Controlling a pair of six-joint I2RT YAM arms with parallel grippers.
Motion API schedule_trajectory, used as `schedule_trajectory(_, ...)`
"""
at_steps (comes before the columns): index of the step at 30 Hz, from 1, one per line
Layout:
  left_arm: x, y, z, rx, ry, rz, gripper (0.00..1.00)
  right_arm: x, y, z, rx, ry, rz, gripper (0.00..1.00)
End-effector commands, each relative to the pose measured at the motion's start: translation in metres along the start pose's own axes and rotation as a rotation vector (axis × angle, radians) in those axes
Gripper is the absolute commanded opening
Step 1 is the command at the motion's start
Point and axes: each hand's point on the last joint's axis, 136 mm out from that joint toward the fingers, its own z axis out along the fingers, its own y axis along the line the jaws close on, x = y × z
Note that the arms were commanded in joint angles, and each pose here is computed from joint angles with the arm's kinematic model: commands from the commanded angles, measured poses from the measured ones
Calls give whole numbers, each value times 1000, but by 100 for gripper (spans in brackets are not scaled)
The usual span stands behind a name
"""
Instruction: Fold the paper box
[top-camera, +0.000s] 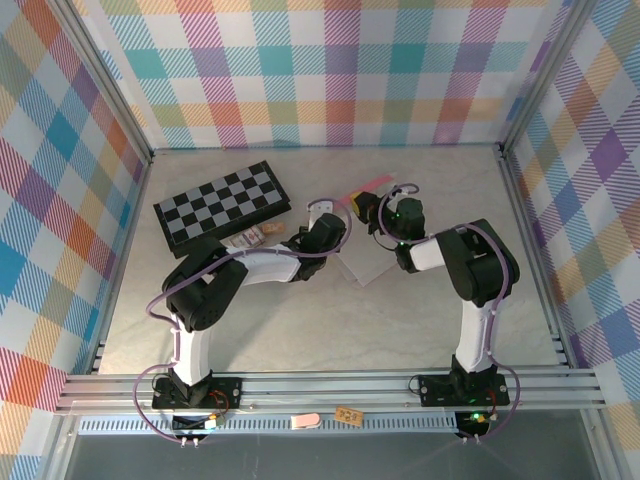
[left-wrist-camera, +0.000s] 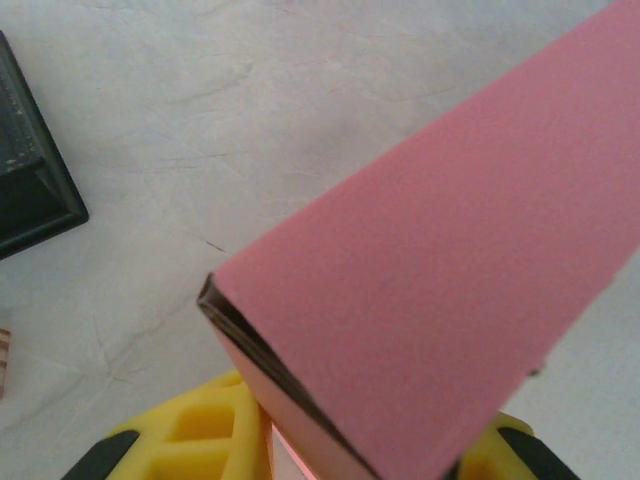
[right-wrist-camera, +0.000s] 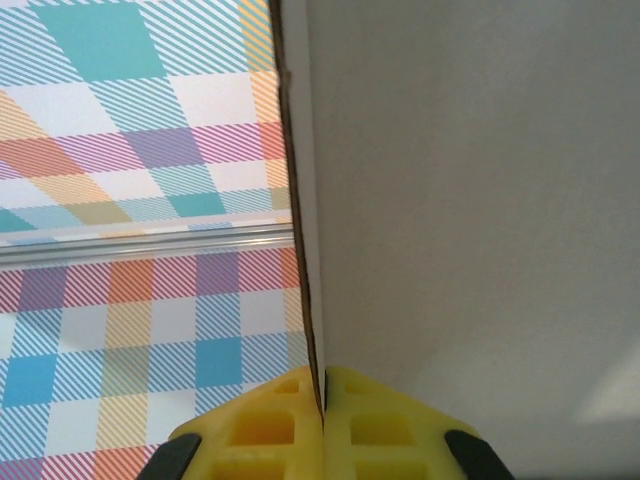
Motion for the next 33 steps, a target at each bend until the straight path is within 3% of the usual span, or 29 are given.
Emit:
schedule_trajectory(1,11,0,6,-19,16,-24,0,39,-8,2,60,126,35,0)
schedule_trajectory(8,16,2,12,-72,75,8,1,35,-5,0,75,92,58,0)
schedule_trajectory(13,21,7,16,-101,90,-4,16,34,-3,0,71,85,68,0)
schedule_trajectory(21,21,14,23,-91,79,-45,32,32,-5,-2,78,70,91,0)
schedule_trajectory(26,17,17,28,-87,35,-64,31,28,-5,-2,88,41,112,0)
schedule_trajectory(30,16,19,31,-92,18,-68,7,24,-4,-3,91,18,124,0)
schedule_trajectory(33,14,20,31,-109,13,-64,1,22,-4,-2,96,11,126,0)
